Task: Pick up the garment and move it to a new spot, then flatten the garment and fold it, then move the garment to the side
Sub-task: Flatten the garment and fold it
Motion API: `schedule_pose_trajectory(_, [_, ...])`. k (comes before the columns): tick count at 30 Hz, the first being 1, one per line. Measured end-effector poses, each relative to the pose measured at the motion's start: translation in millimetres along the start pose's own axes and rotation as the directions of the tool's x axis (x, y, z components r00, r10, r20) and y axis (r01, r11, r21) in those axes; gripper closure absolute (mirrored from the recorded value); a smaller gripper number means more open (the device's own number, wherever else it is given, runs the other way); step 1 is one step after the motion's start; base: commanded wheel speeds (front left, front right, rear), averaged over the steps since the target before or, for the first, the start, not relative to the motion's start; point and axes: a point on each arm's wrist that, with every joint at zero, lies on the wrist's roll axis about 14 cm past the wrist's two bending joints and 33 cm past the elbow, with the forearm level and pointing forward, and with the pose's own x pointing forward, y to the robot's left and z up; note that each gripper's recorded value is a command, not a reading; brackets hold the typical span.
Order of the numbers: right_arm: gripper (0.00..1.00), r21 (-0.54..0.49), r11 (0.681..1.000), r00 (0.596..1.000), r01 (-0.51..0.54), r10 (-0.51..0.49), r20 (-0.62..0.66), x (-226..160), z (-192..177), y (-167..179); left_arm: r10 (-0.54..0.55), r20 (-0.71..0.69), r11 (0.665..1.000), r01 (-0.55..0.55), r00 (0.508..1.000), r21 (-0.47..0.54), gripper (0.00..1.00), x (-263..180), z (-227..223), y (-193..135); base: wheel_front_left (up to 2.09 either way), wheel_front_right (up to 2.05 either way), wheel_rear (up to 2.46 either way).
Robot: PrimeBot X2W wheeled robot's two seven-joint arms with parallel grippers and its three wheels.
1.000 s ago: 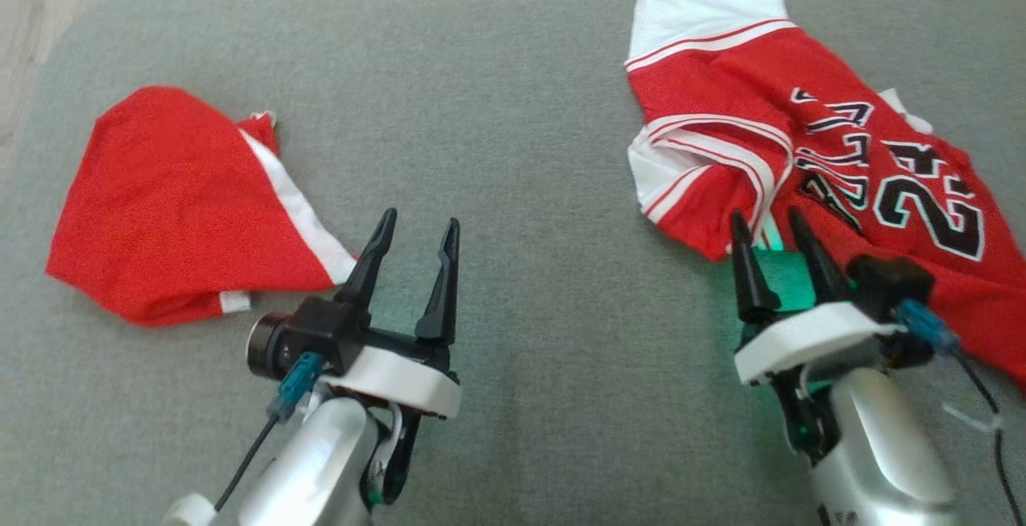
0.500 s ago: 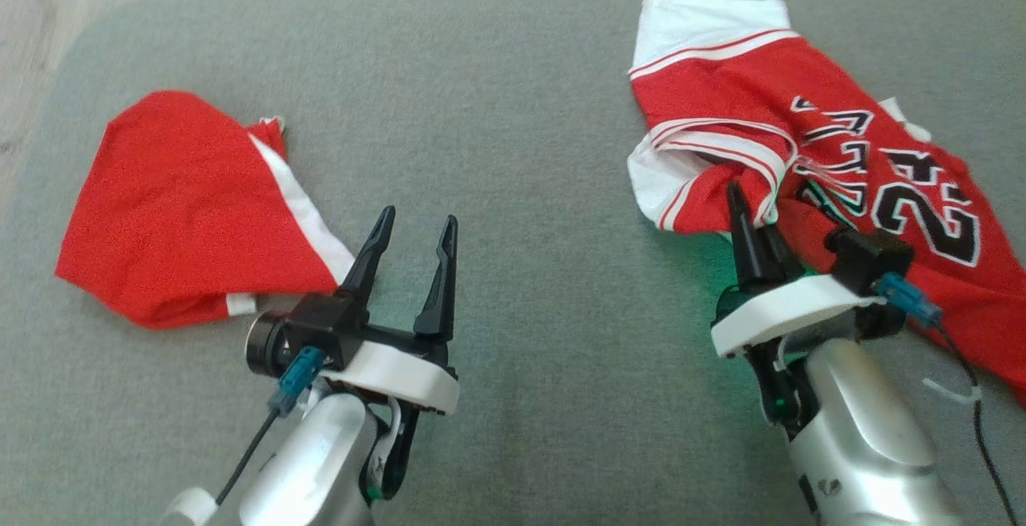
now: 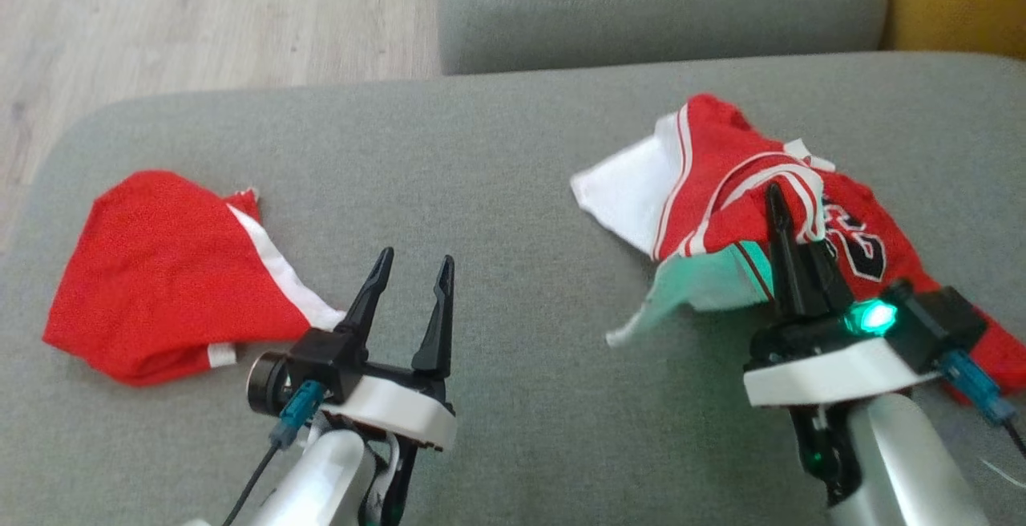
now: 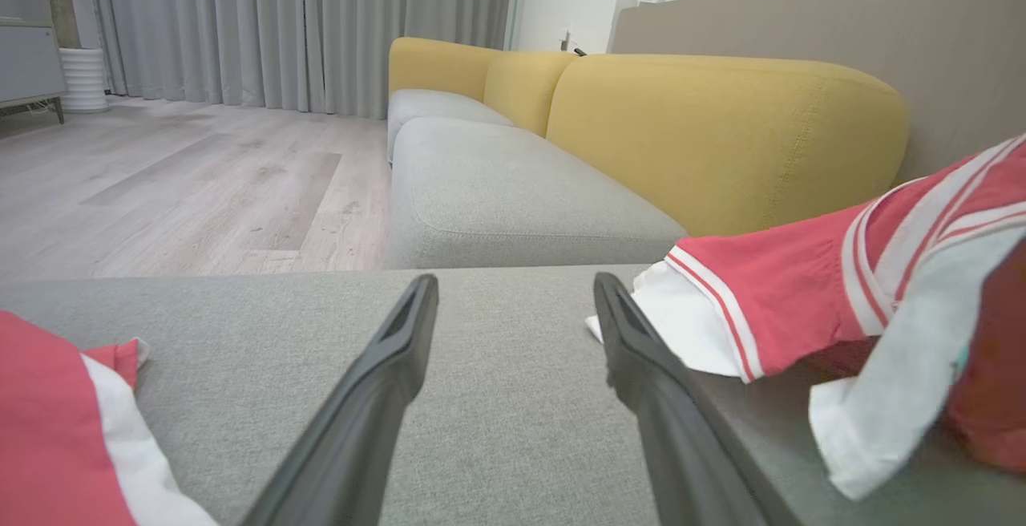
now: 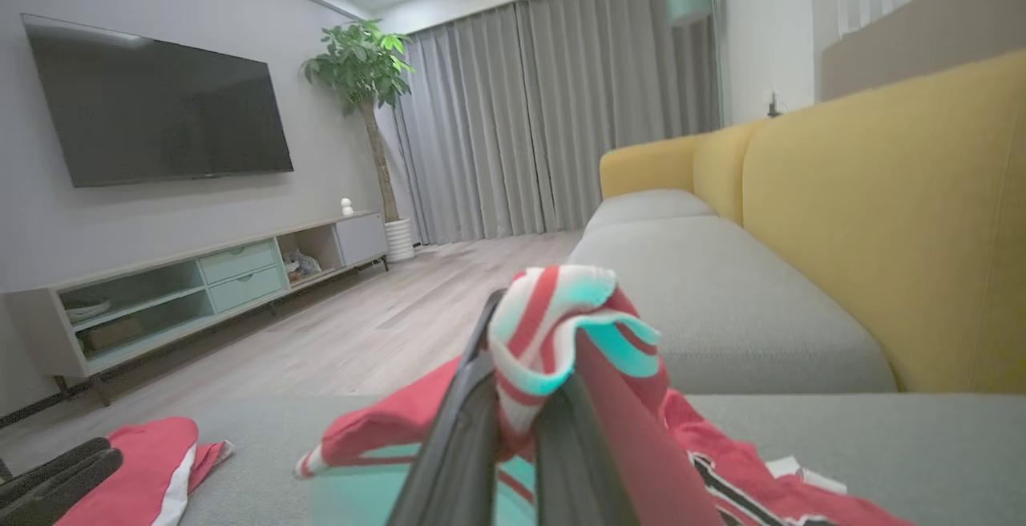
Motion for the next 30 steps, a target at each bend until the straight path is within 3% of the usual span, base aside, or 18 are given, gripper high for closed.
schedule_pose_trajectory(4, [1.0,-0.038,0.998,0.998,-0.058,0.06,0.029,-4,14,11,0.002,0.018,1.0,-0.002,1.0,0.006,0.0,-5,7,0,0.0,0.0,0.0])
schedule_pose_trajectory(7, [1.0,-0.068,0.993,0.995,-0.095,0.092,-0.039,0,2,15,0.018,0.014,1.0,-0.018,1.0,0.007,0.0,-9,6,5,0.0,0.0,0.0])
schedule_pose_trajectory(12, [1.0,-0.101,0.979,0.96,-0.175,0.147,-0.239,23,-52,18,0.06,-0.019,0.998,-0.06,0.998,-0.003,0.0,-12,-4,19,0.0,0.0,0.0])
schedule_pose_trajectory(21, [1.0,-0.152,0.955,0.876,-0.257,0.164,-0.453,70,-127,8,0.102,-0.049,0.995,-0.102,0.994,-0.006,0.0,2,-13,42,0.0,0.0,0.0])
schedule_pose_trajectory(22, [0.27,-0.146,0.955,0.864,-0.26,0.162,-0.477,72,-136,7,0.108,-0.057,0.994,-0.109,0.993,-0.007,0.0,3,-16,44,0.0,0.0,0.0])
schedule_pose_trajectory(23, [0.0,-0.149,0.951,0.848,-0.271,0.162,-0.505,72,-146,6,0.114,-0.067,0.993,-0.114,0.991,-0.007,0.0,3,-19,46,0.0,0.0,0.0])
schedule_pose_trajectory(26, [0.0,-0.154,0.946,0.815,-0.284,0.154,-0.559,70,-167,3,0.126,-0.093,0.992,-0.127,0.988,-0.005,0.0,4,-28,52,0.0,0.0,0.0])
schedule_pose_trajectory(30, [0.0,-0.141,0.956,0.831,-0.257,0.144,-0.537,66,-165,1,0.105,-0.09,0.994,-0.106,0.99,-0.004,0.0,10,-28,46,0.0,0.0,0.0])
